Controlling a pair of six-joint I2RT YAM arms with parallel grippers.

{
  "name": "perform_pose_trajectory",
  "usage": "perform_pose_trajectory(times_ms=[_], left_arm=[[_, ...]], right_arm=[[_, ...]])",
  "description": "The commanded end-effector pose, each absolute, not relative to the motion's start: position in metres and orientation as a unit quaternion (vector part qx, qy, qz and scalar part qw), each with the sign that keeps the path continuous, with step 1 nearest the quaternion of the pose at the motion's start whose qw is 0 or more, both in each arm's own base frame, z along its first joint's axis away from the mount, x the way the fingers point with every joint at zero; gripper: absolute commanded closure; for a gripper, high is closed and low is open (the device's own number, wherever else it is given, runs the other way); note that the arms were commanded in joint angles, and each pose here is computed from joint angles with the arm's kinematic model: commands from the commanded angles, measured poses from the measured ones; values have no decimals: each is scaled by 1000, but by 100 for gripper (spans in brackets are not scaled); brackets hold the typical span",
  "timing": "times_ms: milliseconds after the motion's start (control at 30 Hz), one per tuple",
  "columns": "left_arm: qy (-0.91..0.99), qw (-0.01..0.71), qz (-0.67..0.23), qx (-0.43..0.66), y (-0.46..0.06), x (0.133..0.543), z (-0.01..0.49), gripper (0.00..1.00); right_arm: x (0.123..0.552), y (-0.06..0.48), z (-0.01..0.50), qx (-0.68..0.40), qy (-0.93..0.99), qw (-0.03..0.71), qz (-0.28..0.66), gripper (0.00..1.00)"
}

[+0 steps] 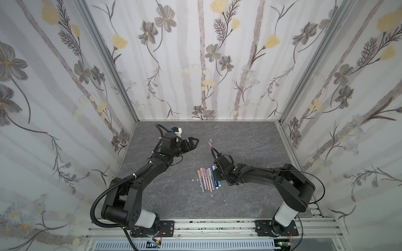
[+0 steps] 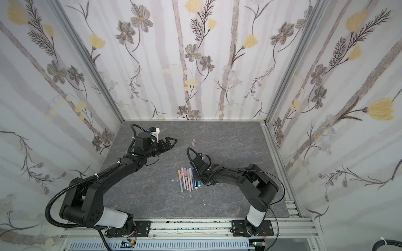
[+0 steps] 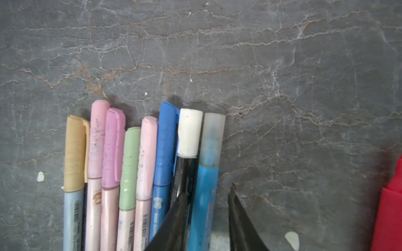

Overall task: Remove pen caps from pens
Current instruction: Pick up the pen from the center of the table, then open the pen cap on the pen.

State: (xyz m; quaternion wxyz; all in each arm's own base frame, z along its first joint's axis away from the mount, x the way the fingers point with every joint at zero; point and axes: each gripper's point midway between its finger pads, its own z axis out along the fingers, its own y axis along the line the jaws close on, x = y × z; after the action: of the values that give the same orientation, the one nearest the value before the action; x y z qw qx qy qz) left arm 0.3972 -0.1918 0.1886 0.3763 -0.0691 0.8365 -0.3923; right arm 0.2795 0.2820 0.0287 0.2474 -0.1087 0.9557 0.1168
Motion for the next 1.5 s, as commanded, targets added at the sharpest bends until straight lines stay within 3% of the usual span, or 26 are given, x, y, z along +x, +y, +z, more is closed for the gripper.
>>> perform_pose_trajectory(times_ms=[0, 367, 567, 1000, 1100, 1267, 1467], left_arm=[[828, 391, -397, -60, -192, 400, 197, 0], [833, 370, -408, -37, -203, 398, 196, 0], [838, 361, -409, 15, -218, 386, 196, 0], [837, 259, -473, 87, -280, 329, 164, 0], [831, 252, -487, 97, -296, 323, 167, 3], [808, 242, -529, 94, -315, 324, 176, 15], [797, 228, -550, 107, -345, 327, 181, 22]], right_arm=[[275, 277, 23, -103, 959, 239, 109, 71], [263, 265, 8, -109, 965, 221, 90, 76], [256, 263, 6, -122, 965, 211, 100, 88], [282, 241, 94, -98, 922, 316, 200, 94], [288, 234, 118, -82, 906, 345, 232, 95], [293, 232, 147, -74, 884, 382, 261, 97], [294, 239, 153, -81, 877, 384, 278, 97]])
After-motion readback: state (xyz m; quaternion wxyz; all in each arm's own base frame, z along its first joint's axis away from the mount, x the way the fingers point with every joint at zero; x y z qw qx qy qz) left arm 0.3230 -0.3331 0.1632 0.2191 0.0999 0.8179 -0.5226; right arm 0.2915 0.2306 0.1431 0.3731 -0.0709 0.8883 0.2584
